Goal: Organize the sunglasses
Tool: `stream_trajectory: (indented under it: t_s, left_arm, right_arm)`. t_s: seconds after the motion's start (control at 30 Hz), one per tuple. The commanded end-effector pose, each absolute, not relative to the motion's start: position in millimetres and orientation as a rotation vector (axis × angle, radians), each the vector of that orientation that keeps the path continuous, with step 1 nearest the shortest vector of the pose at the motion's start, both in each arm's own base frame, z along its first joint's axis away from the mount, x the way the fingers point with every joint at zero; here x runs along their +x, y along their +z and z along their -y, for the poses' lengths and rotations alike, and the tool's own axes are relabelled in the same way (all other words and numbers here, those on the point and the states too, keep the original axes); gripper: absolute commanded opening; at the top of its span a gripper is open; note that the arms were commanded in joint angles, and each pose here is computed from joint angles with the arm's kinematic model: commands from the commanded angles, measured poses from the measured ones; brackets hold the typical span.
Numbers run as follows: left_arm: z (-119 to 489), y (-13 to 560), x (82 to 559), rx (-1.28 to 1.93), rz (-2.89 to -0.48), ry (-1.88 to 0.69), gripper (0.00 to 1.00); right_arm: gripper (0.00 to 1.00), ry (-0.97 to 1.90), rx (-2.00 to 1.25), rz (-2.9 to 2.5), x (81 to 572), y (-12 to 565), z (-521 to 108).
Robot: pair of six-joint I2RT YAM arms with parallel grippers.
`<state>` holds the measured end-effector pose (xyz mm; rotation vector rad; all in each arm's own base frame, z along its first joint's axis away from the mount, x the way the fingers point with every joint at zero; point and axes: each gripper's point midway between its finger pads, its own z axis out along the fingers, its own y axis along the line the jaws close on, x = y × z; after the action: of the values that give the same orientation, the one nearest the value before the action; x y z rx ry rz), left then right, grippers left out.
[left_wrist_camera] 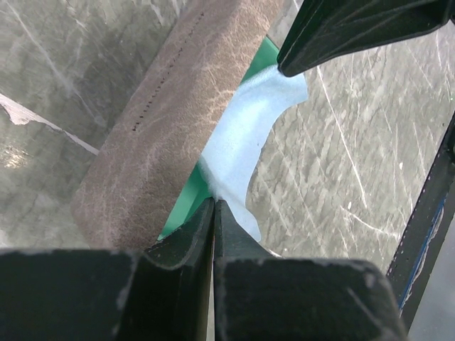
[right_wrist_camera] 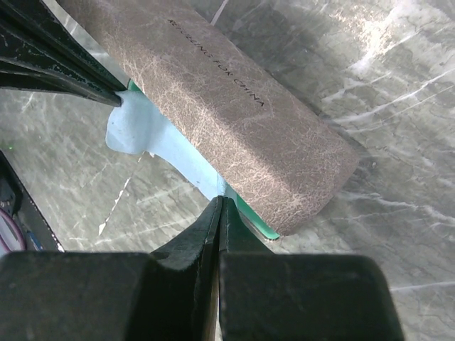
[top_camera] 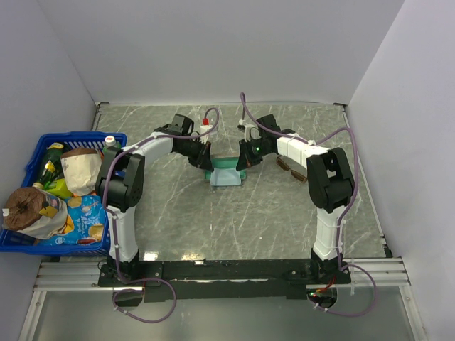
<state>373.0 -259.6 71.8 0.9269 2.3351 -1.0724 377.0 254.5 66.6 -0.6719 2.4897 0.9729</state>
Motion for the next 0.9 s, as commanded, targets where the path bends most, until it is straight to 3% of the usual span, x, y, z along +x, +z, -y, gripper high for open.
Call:
stream_trajectory:
  t_s: [0.0, 0.87]
  left_arm:
    - [264.3, 73.1, 384.3, 0.915, -2.301, -1.078, 0.08]
    - [263.0, 74.8, 390.3, 0.861, -2.289, -1.036, 0.07]
  right_arm:
    - [0.00, 0.979, -0.655, -2.442, 391.3, 73.5, -257.7]
    - [0.00, 0.985, -0.586, -2.444, 394.6, 67.0, -258.8]
